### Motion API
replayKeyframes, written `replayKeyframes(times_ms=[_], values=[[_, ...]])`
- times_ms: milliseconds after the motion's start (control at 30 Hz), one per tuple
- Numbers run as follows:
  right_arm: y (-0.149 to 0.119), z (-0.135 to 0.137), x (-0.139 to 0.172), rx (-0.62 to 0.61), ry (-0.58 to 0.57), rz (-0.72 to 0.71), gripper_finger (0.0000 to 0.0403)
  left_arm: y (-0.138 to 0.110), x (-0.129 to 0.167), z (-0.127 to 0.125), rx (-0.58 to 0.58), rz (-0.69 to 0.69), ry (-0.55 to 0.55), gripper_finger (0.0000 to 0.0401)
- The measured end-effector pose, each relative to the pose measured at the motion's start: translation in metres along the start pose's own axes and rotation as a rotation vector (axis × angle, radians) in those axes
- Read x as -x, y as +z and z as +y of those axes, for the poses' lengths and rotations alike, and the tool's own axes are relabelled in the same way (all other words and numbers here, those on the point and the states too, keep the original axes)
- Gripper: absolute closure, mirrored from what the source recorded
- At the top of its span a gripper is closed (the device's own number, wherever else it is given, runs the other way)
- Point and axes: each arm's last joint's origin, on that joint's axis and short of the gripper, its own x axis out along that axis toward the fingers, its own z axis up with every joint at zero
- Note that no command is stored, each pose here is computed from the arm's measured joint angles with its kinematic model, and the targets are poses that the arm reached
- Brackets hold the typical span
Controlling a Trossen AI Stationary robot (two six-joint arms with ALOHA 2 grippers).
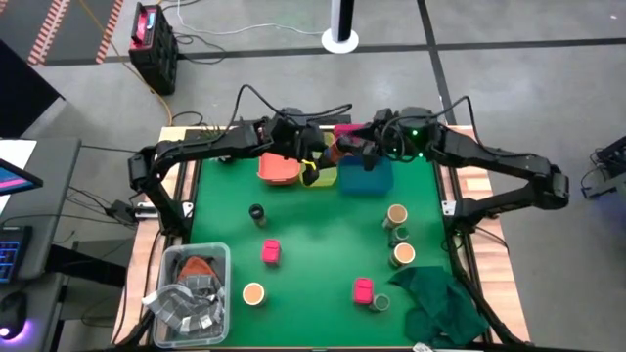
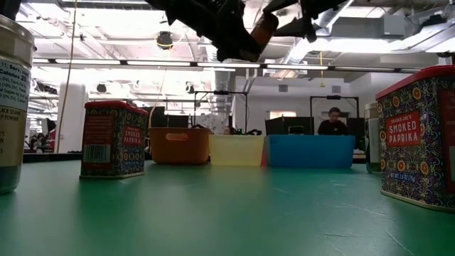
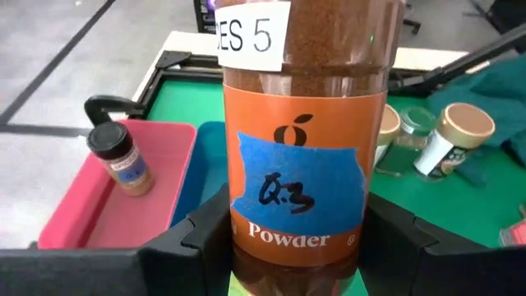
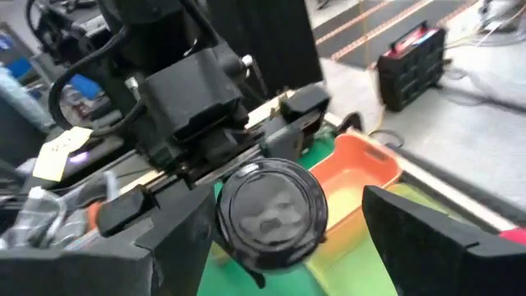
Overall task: Sort spices by type
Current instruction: Put the top black seasoning bottle into the pink bin
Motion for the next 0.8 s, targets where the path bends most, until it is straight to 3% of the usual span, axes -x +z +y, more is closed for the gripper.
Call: replayKeyframes(times_ms=[200,400,600,800], values=[[-0.009,0.005,-0.011,-0.01,0.058,0.068,0.0038,-0.004,0.0,-0.001,-0.04,0.038,-0.008,0.021],[-0.019,0.008,-0.026,0.021,0.066,0.112,0.0038,-0.007,0.0,-0.003,-0.049,0.074,-0.013,0.021],[-0.026,0.004,-0.041,0.042,0.055,0.141,0.0068,-0.009,-0.001,-0.007,-0.058,0.101,-0.021,0.021],[-0.027,0.004,-0.044,0.076,0.06,0.136,0.013,-0.013,0.0,-0.008,-0.039,0.144,-0.024,0.021]])
